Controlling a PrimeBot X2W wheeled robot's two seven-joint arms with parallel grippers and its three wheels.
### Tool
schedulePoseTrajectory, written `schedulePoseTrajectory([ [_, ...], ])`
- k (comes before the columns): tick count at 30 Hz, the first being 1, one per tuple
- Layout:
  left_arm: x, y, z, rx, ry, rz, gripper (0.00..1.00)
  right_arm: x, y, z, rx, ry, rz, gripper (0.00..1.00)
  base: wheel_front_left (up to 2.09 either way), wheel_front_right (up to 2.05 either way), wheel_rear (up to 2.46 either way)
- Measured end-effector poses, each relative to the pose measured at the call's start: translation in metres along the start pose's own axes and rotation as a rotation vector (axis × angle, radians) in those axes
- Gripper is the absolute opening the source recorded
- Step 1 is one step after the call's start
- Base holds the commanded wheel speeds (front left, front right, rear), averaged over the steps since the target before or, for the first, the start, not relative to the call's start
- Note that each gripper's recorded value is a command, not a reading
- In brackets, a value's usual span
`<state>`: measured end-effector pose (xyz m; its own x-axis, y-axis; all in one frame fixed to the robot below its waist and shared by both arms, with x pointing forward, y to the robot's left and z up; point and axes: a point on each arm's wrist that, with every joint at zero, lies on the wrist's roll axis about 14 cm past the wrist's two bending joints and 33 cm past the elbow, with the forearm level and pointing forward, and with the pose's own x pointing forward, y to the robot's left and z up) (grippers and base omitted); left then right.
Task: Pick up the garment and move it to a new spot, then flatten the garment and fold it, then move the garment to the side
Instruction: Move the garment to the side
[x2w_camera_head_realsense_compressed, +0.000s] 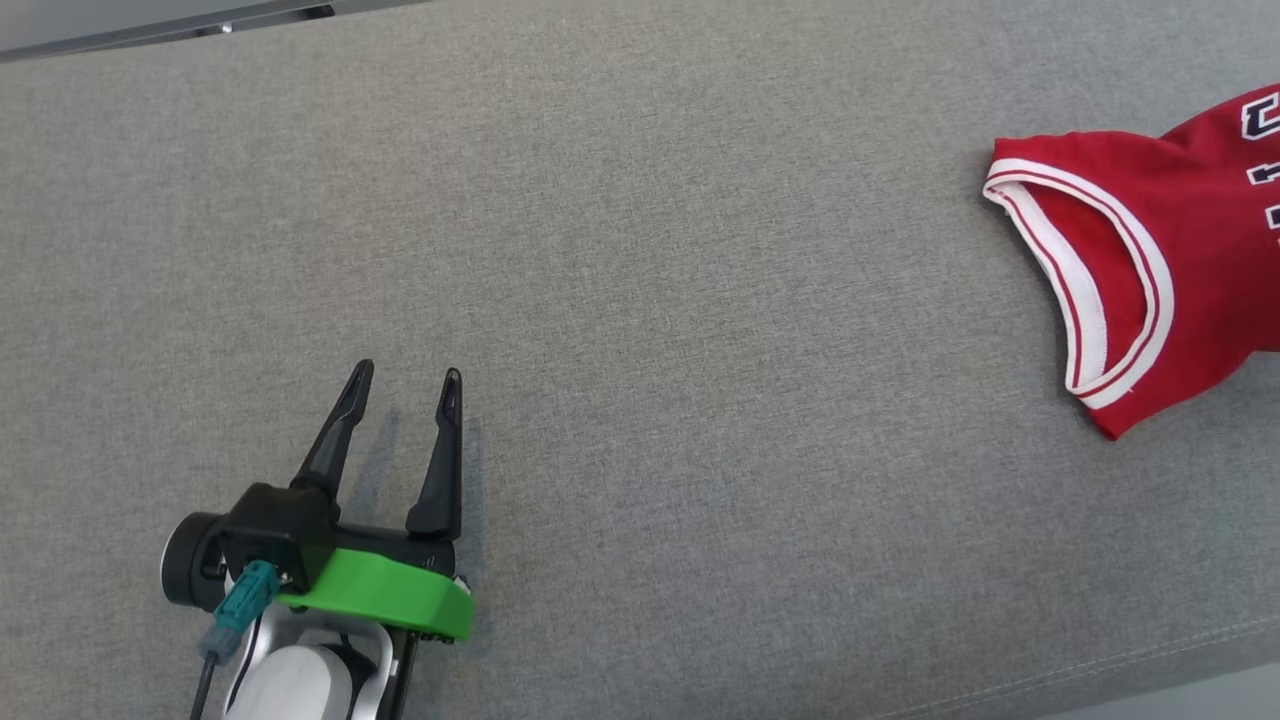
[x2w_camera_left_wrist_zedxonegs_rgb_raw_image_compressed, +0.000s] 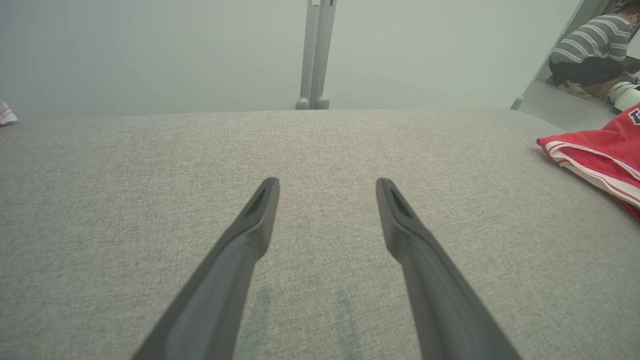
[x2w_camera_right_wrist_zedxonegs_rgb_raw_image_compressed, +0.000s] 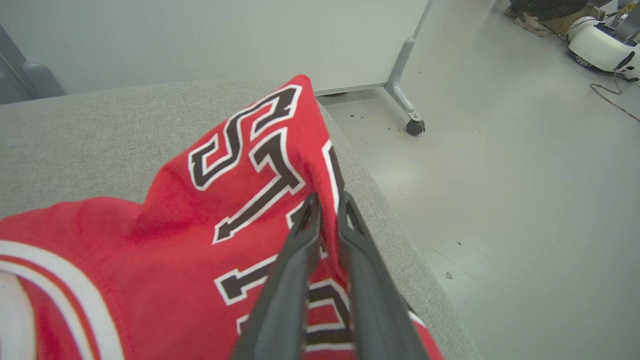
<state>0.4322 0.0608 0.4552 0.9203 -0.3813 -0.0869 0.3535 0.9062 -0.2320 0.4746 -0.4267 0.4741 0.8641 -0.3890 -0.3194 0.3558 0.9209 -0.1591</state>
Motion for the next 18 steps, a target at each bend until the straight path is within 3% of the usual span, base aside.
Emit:
schedulePoseTrajectory([
  [1, 0.000, 0.001, -0.001, 0.000, 0.004, 0.003, 1.00, 0.002, -0.002, -0.002, -0.013, 0.001, -0.008, 1.00, 0.00, 0.00, 0.00],
  [10, 0.000, 0.007, -0.006, 0.004, 0.021, 0.021, 1.00, 0.009, 0.006, -0.012, -0.018, -0.006, -0.015, 1.00, 0.00, 0.00, 0.00],
  [18, -0.002, 0.004, 0.001, 0.007, 0.001, 0.019, 1.00, 0.007, 0.042, 0.007, -0.003, -0.077, 0.061, 1.00, 0.00, 0.00, 0.00],
])
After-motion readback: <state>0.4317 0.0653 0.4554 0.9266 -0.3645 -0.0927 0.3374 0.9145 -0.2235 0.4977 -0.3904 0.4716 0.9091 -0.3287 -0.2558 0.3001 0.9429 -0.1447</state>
